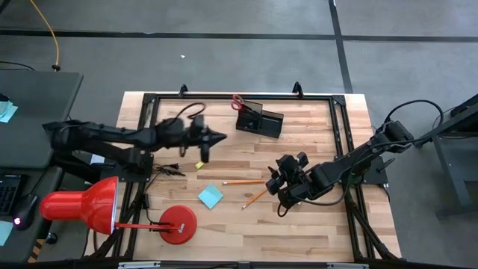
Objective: Pick and place office supplies into organizer
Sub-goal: Put the green eraser in the black desk organizer
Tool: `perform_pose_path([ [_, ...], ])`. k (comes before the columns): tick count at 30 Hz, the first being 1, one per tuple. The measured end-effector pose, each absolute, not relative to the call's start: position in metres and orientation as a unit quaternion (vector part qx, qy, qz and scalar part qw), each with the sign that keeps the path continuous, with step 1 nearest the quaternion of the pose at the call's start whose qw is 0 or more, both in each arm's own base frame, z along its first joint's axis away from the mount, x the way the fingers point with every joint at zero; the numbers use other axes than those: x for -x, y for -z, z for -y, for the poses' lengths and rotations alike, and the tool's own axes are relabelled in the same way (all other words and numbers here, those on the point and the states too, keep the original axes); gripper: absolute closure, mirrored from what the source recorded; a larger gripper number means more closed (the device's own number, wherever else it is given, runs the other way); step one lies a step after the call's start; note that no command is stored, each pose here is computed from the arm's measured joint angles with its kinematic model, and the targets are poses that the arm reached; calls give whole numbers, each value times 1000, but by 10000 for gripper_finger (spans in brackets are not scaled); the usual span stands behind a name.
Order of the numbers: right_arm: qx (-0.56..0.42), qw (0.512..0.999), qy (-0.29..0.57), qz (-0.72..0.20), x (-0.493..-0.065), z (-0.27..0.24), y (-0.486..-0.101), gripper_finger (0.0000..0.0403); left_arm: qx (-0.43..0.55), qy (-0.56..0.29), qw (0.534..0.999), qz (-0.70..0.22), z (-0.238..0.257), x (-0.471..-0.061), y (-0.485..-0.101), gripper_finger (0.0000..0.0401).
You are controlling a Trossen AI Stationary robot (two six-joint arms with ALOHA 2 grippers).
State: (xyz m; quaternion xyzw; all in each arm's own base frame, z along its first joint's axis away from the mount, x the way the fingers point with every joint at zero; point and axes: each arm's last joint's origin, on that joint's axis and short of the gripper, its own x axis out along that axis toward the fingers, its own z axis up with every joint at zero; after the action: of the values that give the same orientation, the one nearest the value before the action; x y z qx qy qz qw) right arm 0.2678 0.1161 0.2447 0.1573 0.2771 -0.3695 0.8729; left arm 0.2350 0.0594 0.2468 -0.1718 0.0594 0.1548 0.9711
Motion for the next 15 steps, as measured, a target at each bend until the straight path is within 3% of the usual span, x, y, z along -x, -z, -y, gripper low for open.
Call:
perform_pose_path([
  [8,-154,872,361,-294,-267,-116,-244,230,162,-167,969,-80,-19,-192,-227,398],
  [15,-156,870,357,-301,-267,-117,-243,231,172,-262,945,-90,2,-166,-204,398],
])
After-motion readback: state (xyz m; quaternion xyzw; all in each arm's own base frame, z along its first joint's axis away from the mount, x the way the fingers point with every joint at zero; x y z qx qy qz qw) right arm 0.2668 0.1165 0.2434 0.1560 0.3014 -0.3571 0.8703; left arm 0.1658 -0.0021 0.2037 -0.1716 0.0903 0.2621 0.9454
